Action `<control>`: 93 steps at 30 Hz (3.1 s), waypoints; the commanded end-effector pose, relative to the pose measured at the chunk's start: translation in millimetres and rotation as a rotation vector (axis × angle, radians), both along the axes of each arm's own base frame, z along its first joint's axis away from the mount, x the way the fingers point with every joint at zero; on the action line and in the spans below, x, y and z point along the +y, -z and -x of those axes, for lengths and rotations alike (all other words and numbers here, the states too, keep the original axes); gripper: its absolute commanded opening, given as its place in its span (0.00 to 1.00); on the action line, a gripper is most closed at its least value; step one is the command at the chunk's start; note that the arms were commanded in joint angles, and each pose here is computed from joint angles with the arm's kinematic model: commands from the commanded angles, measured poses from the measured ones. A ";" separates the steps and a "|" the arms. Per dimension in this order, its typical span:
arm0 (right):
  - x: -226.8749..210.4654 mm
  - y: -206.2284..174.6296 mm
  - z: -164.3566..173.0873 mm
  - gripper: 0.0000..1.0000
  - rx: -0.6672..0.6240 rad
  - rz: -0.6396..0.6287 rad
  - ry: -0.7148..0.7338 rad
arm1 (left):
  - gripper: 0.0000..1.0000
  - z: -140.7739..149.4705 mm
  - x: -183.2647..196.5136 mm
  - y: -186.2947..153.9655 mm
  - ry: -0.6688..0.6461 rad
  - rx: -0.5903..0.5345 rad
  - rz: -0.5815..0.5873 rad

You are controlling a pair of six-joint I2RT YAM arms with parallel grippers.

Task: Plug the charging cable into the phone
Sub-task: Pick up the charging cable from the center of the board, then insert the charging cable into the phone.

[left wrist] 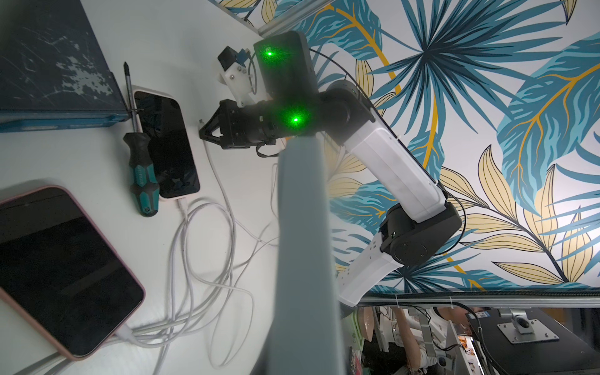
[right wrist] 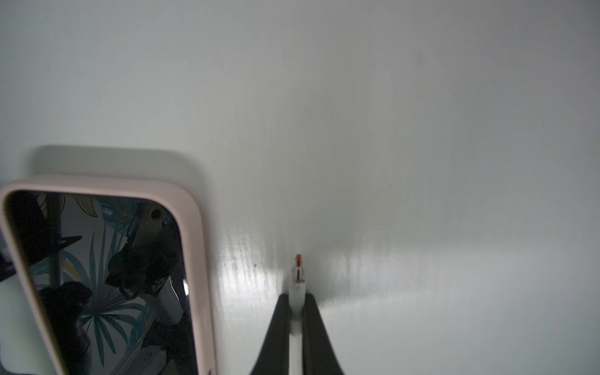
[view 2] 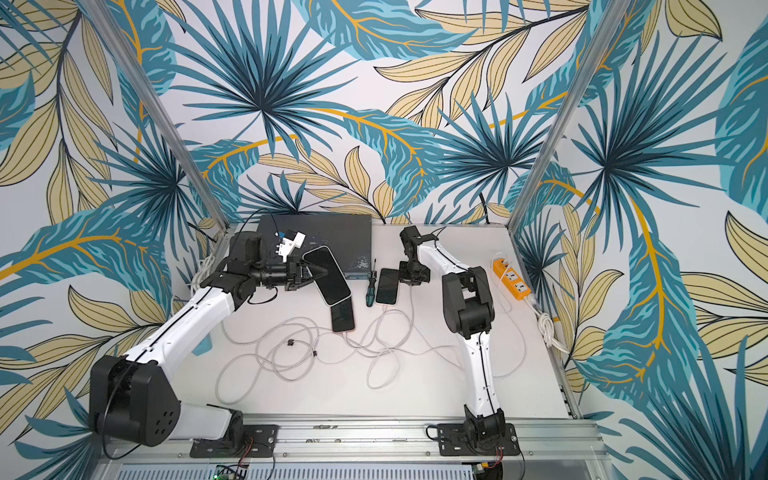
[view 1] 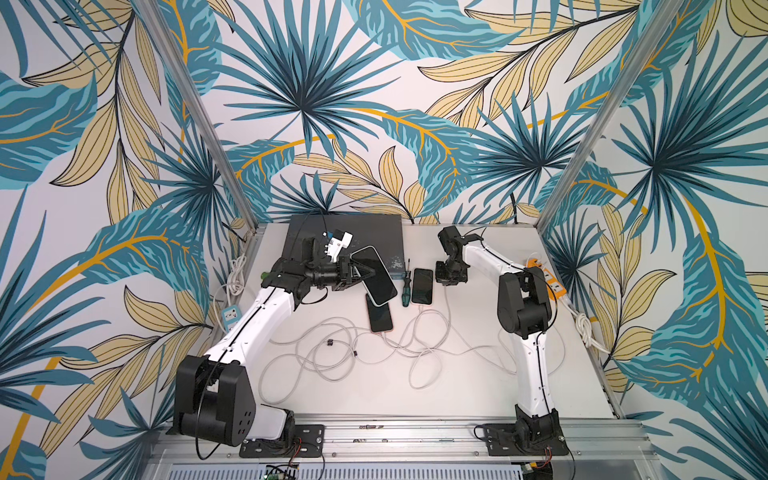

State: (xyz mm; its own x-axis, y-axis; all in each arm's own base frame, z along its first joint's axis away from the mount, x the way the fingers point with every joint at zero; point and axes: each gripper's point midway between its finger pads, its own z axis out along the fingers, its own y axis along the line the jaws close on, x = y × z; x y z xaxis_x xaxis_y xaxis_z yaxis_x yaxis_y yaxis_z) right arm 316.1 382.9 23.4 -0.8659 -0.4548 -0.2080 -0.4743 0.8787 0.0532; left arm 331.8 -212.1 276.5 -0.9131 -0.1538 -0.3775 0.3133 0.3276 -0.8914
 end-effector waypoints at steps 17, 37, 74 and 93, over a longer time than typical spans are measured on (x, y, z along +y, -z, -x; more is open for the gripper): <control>21.8 -204.5 58.6 0.00 -0.214 -0.730 -0.268 | 0.00 7.7 1.5 -25.8 0.010 -0.094 0.023; 45.5 -288.2 110.2 0.00 0.038 -1.206 -0.318 | 0.00 9.9 1.8 -25.3 0.009 -0.086 0.027; 29.5 -311.6 184.8 0.00 0.440 -1.311 -0.638 | 0.00 11.9 2.4 -31.1 0.001 -0.088 0.030; 18.2 -326.5 236.0 0.00 0.405 -1.291 -0.828 | 0.00 21.7 -0.4 -89.7 0.042 -0.272 0.132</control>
State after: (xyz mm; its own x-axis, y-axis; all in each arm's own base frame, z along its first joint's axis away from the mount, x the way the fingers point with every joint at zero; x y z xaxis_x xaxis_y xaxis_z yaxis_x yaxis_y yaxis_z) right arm 96.3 408.9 335.6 -0.6261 -0.5239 -0.5775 -0.5137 -0.2800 0.8110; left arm 322.1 -212.4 318.6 -0.8718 -0.1797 -0.4557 0.4033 0.2647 -0.8760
